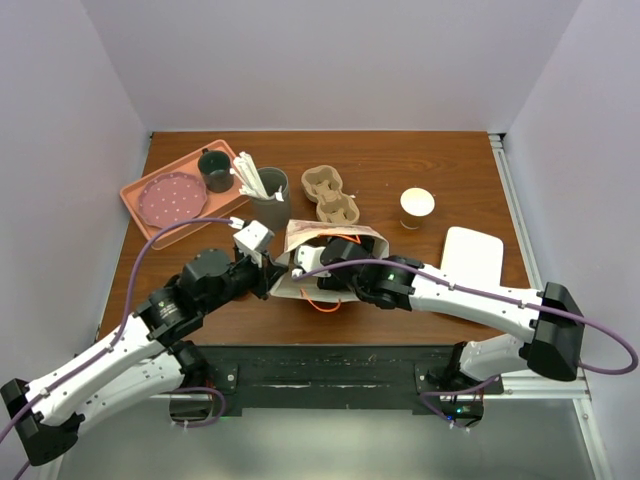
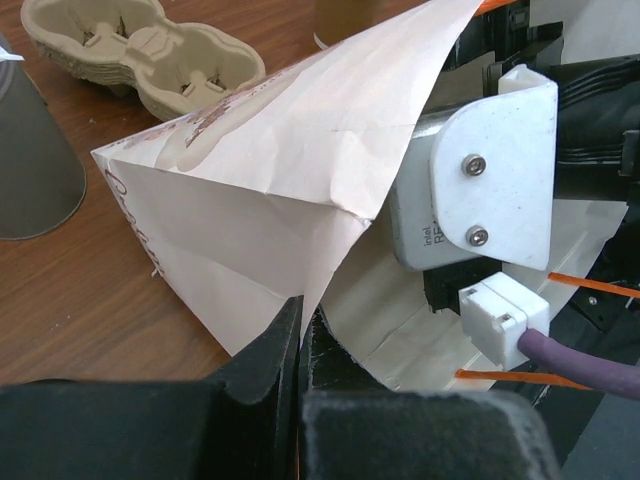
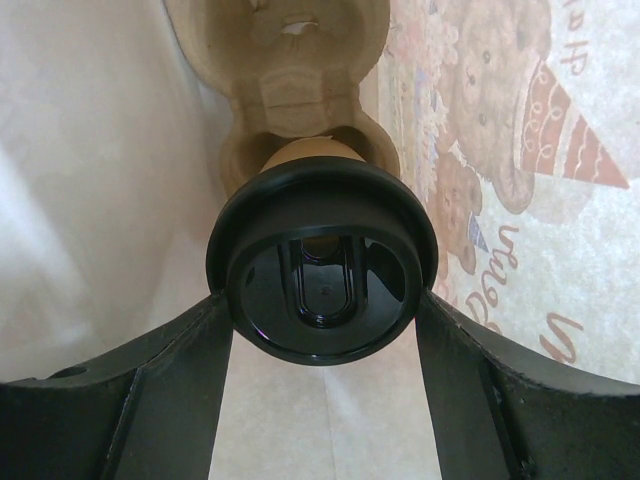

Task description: Pack the takeout coffee

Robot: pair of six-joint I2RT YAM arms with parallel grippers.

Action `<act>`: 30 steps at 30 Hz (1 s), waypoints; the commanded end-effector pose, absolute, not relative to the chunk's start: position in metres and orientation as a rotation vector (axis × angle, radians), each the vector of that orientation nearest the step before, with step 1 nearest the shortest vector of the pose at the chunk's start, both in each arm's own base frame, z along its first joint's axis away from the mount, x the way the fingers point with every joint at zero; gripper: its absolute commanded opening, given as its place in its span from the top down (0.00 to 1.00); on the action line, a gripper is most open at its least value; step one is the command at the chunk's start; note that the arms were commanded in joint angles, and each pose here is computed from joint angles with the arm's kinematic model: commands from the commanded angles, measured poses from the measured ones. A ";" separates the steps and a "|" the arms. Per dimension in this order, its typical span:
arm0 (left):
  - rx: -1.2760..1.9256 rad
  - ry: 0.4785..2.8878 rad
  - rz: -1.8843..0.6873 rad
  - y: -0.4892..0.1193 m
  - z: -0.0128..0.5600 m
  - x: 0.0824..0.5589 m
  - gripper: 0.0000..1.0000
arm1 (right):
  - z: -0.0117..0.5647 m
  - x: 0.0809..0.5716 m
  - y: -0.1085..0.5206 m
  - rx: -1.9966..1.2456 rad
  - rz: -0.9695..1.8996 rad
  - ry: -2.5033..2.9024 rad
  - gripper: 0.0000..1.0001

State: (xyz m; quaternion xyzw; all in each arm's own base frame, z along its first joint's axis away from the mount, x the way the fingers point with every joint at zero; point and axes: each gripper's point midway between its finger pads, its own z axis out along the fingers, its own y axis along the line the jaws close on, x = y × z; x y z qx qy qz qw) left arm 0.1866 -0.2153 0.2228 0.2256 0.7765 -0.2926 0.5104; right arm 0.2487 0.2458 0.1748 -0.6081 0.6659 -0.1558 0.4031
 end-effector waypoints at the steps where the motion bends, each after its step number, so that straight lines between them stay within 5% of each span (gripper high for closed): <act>1: 0.535 1.816 -0.752 -0.223 0.239 0.187 1.00 | 0.189 0.262 0.240 -1.450 -0.434 1.659 1.00; 30: 0.444 1.872 -0.774 -0.229 0.244 0.198 1.00 | 0.232 0.269 0.285 -1.361 -0.160 1.542 1.00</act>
